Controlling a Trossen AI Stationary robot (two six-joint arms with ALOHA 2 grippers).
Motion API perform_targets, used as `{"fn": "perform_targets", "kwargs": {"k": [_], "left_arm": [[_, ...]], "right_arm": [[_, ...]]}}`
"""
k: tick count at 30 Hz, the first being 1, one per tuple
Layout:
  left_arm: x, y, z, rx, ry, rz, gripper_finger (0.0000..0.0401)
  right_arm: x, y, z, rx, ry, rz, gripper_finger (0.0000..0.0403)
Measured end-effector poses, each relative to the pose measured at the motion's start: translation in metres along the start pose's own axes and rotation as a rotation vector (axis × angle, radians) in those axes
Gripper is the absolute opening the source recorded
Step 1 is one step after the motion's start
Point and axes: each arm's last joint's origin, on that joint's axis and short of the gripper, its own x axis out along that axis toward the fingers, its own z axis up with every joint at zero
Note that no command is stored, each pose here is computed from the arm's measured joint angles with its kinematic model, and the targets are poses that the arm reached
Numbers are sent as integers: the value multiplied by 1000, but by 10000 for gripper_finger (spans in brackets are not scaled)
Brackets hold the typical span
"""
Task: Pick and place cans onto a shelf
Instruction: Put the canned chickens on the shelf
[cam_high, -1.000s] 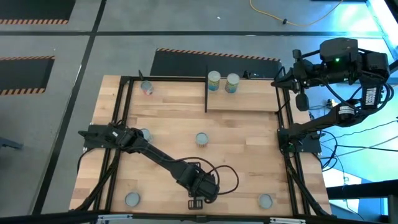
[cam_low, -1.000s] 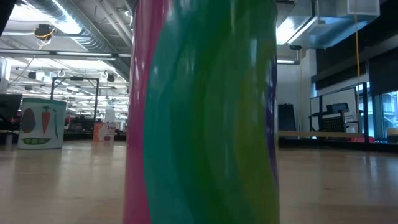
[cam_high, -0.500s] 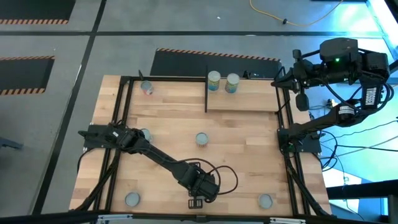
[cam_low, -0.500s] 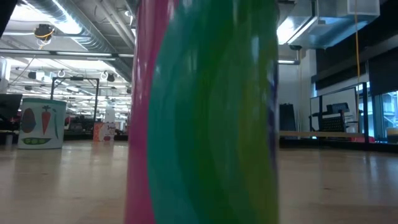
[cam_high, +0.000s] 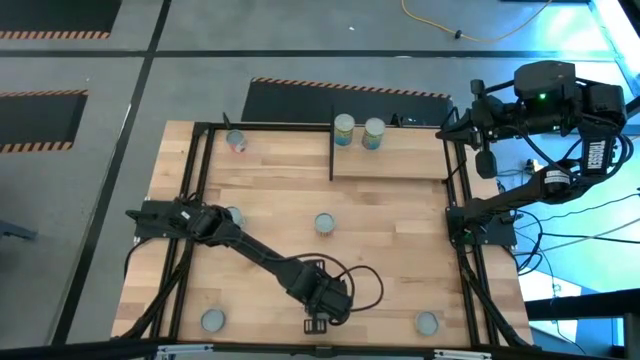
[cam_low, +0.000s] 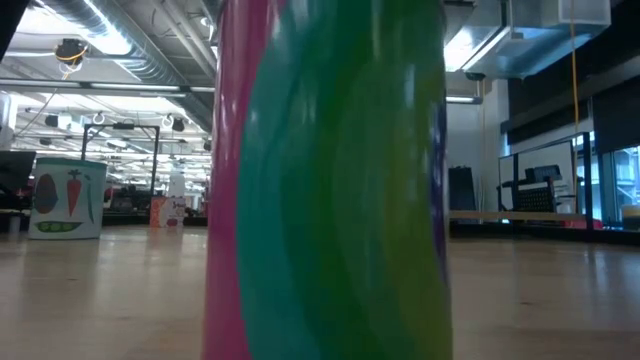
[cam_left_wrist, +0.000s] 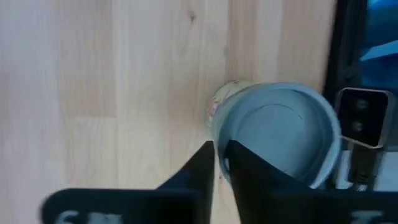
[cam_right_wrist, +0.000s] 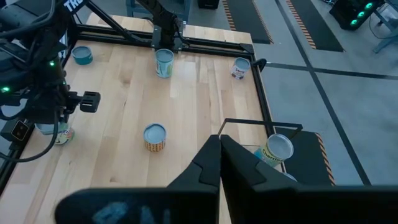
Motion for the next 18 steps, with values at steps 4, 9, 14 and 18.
{"fn": "perform_targets", "kwargs": {"k": [4, 9, 14, 18], "left_arm": [[4, 5, -1, -31, 38, -28, 8], [0, 11, 4, -39, 27, -21, 4], [-17, 25, 17, -70, -8, 21, 2], [-43, 39, 24, -91, -39, 103, 2]], "right_arm": [[0, 0, 0, 0, 0, 0, 10], [0, 0, 0, 0, 0, 0, 10], [0, 0, 0, 0, 0, 0, 10], [-1, 0, 0, -3, -2, -1, 10]]}}
